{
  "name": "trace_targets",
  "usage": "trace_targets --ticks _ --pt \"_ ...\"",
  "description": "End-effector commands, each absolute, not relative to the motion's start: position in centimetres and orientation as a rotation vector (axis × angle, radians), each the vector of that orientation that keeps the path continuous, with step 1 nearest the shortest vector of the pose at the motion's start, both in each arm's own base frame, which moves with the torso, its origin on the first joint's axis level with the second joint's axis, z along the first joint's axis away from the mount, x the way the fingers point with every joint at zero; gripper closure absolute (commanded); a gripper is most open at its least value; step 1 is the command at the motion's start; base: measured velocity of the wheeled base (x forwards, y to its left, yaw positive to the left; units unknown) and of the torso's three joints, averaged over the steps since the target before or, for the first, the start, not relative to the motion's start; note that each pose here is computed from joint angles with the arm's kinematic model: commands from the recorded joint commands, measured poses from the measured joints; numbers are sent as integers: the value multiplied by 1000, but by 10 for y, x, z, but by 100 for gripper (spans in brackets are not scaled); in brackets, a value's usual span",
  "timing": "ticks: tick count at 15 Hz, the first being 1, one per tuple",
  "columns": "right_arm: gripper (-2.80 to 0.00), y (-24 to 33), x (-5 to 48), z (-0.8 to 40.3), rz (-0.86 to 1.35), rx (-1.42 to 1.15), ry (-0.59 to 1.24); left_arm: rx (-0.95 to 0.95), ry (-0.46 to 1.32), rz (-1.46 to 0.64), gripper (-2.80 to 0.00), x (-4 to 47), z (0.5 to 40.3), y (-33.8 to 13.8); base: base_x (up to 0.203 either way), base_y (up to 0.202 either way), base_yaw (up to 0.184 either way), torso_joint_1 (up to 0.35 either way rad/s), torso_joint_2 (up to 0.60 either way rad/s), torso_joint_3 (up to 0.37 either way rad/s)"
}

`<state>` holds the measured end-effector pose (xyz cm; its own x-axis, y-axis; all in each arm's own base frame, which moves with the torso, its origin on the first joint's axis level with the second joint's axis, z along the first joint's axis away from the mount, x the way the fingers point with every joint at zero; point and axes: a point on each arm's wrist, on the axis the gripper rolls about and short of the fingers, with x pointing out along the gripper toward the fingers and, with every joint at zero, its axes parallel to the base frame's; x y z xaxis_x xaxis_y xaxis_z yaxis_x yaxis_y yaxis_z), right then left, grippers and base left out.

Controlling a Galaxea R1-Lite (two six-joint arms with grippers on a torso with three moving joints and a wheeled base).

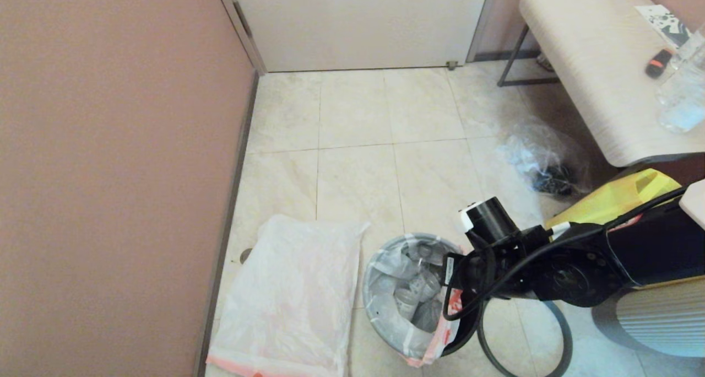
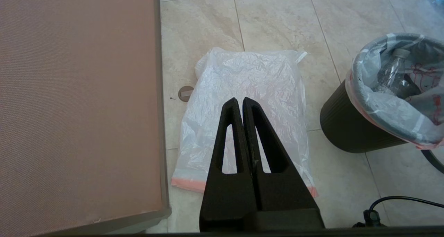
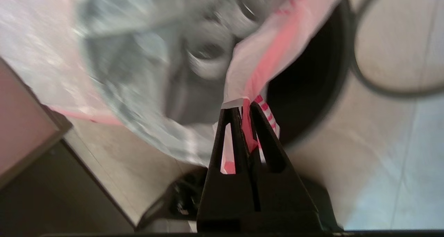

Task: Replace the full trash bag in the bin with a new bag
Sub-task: Place the trash bag on the floor

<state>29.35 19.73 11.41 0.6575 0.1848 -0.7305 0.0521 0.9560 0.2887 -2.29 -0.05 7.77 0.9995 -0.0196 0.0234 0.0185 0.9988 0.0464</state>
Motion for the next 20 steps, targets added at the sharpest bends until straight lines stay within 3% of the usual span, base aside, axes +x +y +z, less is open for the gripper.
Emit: trace_targets --ticks 1,11,20 --pt "0 207 308 116 95 300 829 46 -12 -20 0 -22 75 -1 0 0 0 0 0 0" --pt "0 250 330 138 274 357 767 46 -13 -20 0 -22 75 -1 0 0 0 0 0 0" --pt "0 265 318 170 405 395 730 46 -11 -20 0 -22 74 -1 0 0 0 0 0 0"
